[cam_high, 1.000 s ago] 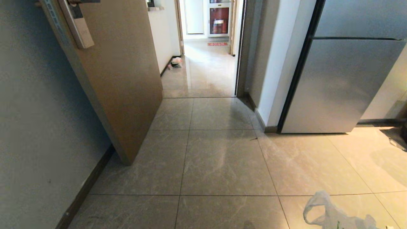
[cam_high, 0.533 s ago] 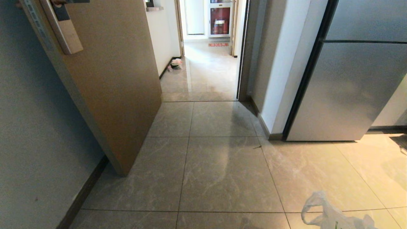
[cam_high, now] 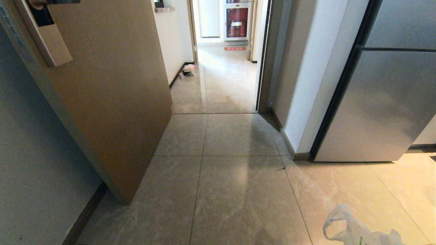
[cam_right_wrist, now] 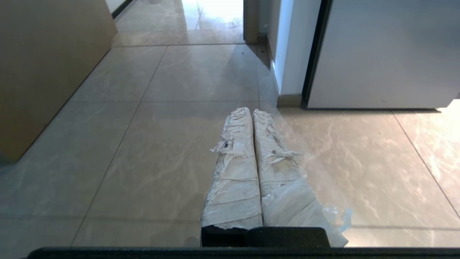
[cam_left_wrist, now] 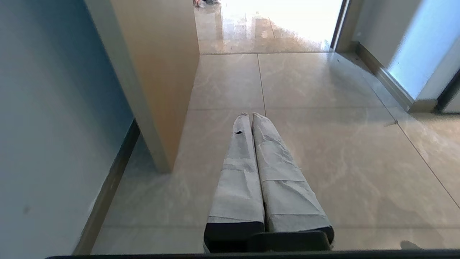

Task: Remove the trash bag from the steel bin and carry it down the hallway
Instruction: Put the trash bag at the door

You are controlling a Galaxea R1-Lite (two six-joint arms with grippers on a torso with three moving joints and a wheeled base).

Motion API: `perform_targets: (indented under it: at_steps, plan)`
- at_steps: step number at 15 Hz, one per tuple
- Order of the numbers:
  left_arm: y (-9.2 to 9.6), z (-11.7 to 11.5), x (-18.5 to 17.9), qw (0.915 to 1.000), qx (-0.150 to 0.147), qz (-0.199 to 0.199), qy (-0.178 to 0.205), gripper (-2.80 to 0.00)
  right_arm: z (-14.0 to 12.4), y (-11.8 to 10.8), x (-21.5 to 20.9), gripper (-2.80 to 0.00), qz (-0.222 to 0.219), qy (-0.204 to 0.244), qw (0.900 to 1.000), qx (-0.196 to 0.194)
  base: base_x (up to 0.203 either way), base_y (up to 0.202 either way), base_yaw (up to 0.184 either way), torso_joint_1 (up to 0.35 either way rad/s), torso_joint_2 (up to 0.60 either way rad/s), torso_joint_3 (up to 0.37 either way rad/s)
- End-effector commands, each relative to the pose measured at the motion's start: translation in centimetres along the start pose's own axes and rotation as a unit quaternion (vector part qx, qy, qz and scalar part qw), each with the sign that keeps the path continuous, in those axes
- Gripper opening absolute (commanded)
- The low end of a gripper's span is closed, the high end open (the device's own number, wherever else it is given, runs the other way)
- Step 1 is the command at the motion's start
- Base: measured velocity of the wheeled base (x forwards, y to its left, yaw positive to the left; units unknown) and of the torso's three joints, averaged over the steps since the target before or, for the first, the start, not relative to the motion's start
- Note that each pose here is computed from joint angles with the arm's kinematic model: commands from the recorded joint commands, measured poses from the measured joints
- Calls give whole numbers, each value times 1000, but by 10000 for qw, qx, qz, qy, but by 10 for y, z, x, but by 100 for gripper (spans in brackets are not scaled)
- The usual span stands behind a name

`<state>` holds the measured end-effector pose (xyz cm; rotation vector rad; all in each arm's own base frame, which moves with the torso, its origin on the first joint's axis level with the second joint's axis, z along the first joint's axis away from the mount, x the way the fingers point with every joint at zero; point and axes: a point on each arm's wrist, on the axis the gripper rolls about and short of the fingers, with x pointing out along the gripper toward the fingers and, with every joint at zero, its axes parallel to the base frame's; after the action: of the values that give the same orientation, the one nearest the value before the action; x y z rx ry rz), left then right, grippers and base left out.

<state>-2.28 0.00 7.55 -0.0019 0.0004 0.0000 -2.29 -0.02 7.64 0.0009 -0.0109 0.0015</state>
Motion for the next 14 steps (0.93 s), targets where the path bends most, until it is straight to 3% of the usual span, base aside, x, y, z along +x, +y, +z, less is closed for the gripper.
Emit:
perform_targets:
  at_steps: [1, 14]
  plan:
    - [0, 0, 0, 10000, -1, 0, 6, -280, -1, 0, -3, -280, 8, -199, 9998, 4, 194, 0, 0, 2, -2, 6]
    - [0, 0, 0, 10000, -6, 0, 6, -280, -1, 0, -3, -280, 8, -198, 9998, 4, 191, 0, 1, 2, 1, 2]
